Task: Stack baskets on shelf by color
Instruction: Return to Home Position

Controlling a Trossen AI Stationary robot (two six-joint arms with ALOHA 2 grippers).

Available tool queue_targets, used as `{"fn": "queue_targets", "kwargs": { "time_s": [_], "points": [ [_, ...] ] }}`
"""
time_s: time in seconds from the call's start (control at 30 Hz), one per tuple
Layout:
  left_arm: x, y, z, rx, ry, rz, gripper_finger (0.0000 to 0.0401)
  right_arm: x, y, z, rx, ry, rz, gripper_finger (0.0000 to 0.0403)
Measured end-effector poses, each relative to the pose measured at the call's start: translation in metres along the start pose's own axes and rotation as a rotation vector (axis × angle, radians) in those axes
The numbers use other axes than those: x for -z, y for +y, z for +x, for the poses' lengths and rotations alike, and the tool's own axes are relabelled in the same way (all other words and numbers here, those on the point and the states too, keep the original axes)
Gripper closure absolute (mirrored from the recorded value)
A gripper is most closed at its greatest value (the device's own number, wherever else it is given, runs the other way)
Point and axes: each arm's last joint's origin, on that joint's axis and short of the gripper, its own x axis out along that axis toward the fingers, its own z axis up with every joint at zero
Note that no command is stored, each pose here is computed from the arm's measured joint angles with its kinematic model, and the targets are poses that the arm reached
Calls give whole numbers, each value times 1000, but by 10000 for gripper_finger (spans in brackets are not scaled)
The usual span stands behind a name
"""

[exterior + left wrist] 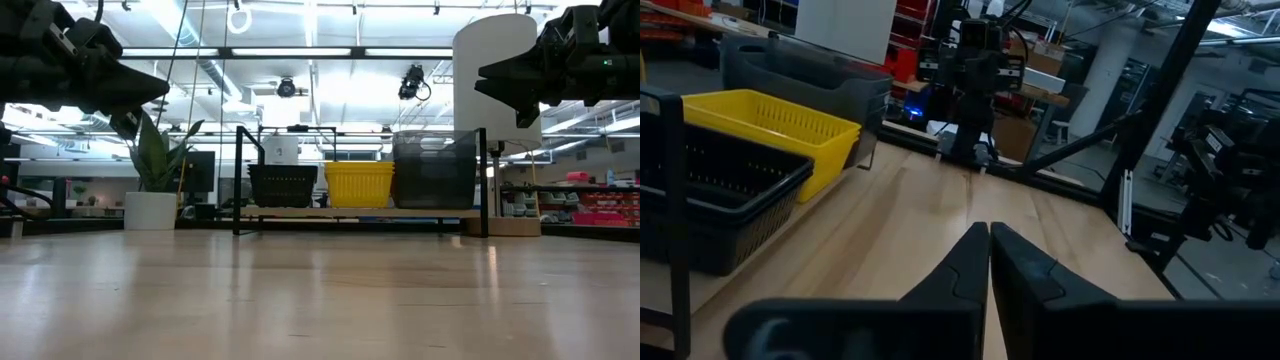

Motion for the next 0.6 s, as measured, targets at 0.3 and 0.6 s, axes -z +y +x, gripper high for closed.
{"fn": "queue_targets", "kwargs": {
  "time_s": [0.3,0.6],
  "points": [
    [0,0,0,0,0,0,371,0,0,0,0,0,0,267],
    [0,0,0,0,0,0,377,0,0,0,0,0,0,267]
  ]
}}
